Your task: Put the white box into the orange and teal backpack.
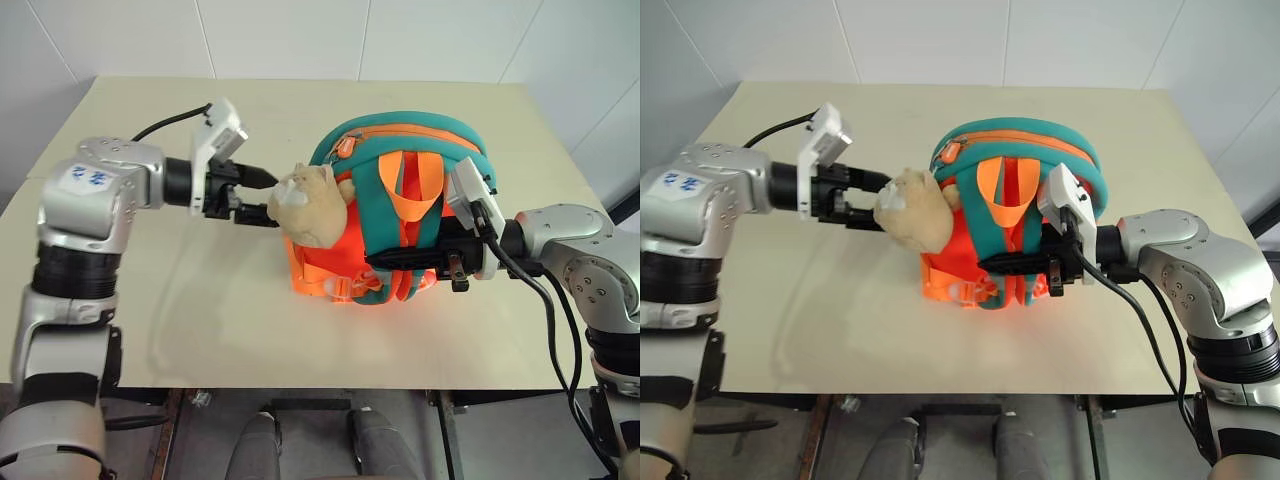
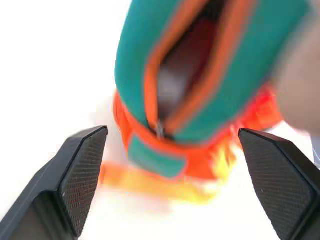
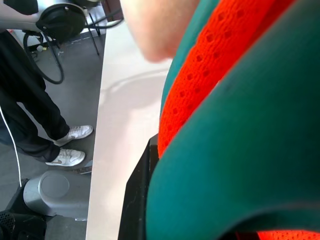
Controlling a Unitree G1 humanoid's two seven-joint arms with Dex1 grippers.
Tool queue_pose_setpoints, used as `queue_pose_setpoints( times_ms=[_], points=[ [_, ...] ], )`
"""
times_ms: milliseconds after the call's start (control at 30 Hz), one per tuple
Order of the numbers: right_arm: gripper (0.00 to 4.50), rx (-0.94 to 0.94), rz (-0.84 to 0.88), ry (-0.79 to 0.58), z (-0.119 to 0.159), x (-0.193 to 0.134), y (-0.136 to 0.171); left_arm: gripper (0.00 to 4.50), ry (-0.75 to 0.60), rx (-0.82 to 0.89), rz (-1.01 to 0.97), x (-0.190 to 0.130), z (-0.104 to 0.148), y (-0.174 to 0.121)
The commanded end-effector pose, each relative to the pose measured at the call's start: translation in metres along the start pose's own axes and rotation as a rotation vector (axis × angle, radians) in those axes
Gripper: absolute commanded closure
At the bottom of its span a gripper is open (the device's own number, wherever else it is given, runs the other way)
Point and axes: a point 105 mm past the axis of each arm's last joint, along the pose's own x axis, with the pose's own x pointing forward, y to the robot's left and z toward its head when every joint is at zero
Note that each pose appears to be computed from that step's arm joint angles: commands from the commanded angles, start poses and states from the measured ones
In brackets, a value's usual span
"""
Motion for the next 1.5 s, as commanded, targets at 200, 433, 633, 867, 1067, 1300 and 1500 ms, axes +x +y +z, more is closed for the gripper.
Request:
queue_pose_setpoints(
  times_ms=[200, 433, 633, 867, 1067, 1300, 1500],
  points=[
    [4.50, -0.046, 0.018, -0.022, 0.010, -0.001, -0.001, 0.04, -0.265, 0.061, -0.120, -0.005, 0.035, -0.054],
    [4.50, -0.056, 0.026, -0.022, 0.009, 0.000, -0.001, 0.40, -0.235, 0.023, -0.021, 0.034, 0.019, -0.042],
    [4.50, -0.063, 0.014, -0.057, 0.010, -0.001, 0.001, 2.05, -0.260, -0.002, -0.032, 0.030, 0.026, -0.042],
    [4.50, -0.091, -0.001, -0.192, 0.016, -0.003, 0.008, 3.64, -0.250, -0.051, 0.025, 0.012, 0.033, -0.026],
    [4.50, -0.090, 0.014, -0.262, 0.015, -0.004, 0.021, 3.83, -0.230, -0.095, 0.153, -0.011, 0.038, 0.004],
    [4.50, -0.095, -0.002, -0.295, 0.014, -0.005, 0.027, 3.89, -0.189, -0.208, 0.281, -0.030, 0.028, 0.035],
    [4.50, -0.083, -0.030, -0.289, 0.011, -0.004, 0.027, 3.92, -0.047, -0.273, 0.295, -0.030, -0.012, 0.049]
  ],
)
